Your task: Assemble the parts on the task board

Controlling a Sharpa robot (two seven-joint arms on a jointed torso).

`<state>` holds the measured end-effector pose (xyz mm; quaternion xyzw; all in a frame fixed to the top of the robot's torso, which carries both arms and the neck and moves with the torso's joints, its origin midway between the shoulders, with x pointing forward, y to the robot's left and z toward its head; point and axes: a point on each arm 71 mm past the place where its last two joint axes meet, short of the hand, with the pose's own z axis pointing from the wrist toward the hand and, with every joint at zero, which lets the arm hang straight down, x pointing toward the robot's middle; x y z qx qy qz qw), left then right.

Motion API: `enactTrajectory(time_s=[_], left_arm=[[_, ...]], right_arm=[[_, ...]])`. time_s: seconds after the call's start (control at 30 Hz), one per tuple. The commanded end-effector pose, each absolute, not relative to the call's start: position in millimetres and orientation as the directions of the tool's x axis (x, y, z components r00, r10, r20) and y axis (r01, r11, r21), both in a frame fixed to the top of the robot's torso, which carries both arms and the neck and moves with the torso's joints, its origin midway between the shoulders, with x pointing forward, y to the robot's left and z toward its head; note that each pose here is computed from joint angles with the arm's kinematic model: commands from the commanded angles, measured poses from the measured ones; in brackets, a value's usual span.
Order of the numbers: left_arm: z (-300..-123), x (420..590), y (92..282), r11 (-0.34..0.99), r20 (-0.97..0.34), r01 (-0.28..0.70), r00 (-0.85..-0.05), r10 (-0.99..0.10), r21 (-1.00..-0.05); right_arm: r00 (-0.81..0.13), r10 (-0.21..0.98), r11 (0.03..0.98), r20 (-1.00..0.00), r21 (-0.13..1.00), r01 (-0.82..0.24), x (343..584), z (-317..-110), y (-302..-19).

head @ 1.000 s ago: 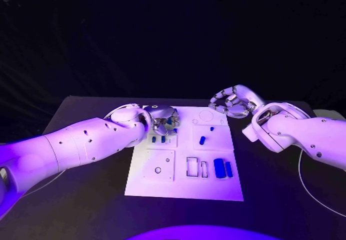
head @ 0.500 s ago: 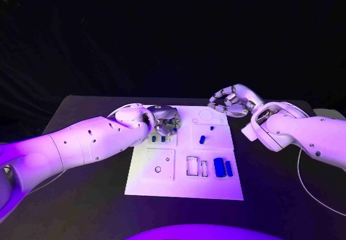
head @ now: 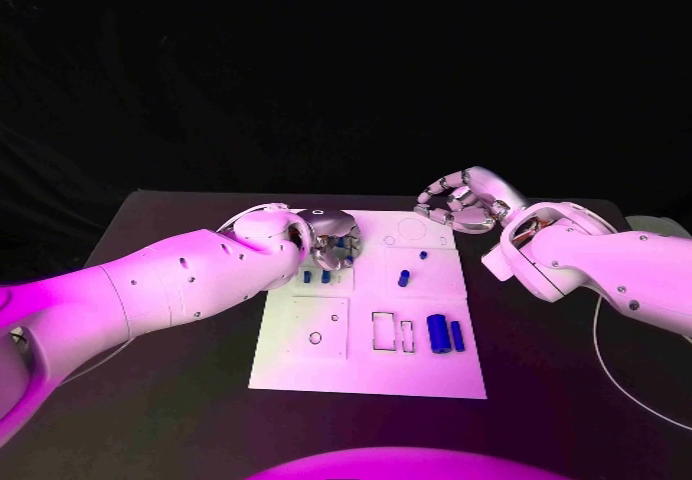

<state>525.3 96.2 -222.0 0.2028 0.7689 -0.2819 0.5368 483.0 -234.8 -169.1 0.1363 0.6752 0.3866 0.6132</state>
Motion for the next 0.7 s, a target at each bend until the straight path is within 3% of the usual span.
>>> enactTrajectory(time_s=[0.03,0.7], left_arm=[[-230.4,524.1,97.3,0.778,-0.924,0.597,-0.378,0.055,-0.197],[-226.4,521.9,96.3,0.761,-0.946,0.609,-0.323,-0.02,-0.224]], right_arm=[[-0.216,0.655,0.662,-0.724,0.687,-0.3,482.5,-169.1,-233.6],[-0.214,0.656,0.66,-0.724,0.687,-0.304,482.0,-168.7,-233.5]])
